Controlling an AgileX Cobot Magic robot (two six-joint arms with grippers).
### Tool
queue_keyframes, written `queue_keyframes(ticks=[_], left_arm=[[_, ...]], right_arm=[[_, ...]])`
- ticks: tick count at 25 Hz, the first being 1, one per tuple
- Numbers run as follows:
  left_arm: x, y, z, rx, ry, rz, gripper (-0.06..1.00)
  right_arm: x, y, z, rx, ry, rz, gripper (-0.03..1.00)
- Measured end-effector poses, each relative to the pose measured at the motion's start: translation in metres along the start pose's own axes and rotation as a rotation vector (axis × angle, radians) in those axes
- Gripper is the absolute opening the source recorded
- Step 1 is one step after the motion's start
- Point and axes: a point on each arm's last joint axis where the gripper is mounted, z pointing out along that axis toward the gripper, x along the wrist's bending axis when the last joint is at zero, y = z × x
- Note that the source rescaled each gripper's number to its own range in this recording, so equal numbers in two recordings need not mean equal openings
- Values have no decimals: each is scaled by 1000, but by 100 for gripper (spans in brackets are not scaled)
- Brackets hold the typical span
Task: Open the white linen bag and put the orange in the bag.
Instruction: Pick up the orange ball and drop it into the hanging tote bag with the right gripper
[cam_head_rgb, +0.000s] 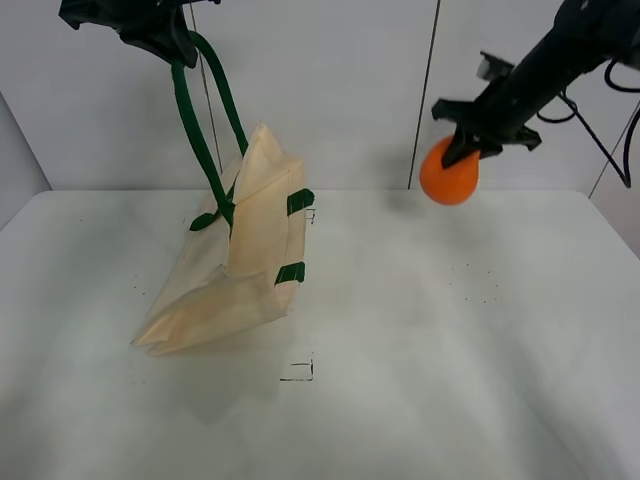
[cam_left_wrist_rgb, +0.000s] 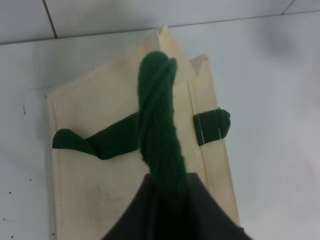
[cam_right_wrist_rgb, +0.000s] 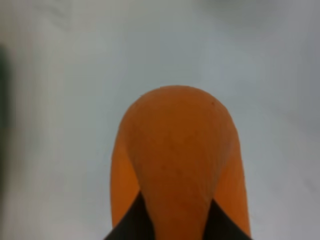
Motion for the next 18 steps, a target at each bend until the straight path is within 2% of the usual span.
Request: queue_keyframes(ticks=[4,8,14,18], left_arm=[[0,0,-2,-4,-1,3,0],[0,0,-4,-8,-1,5,0],[0,0,-5,-9,-2,7,0],[0,0,-5,-9,-2,7,0]], right_arm=[[42,19,-22,-121,134,-38,1],[90,17,-14,-143,233,-88,1],[163,-2,31,-122,308,-185,1],[195,-16,65,-109,332,-214,1]])
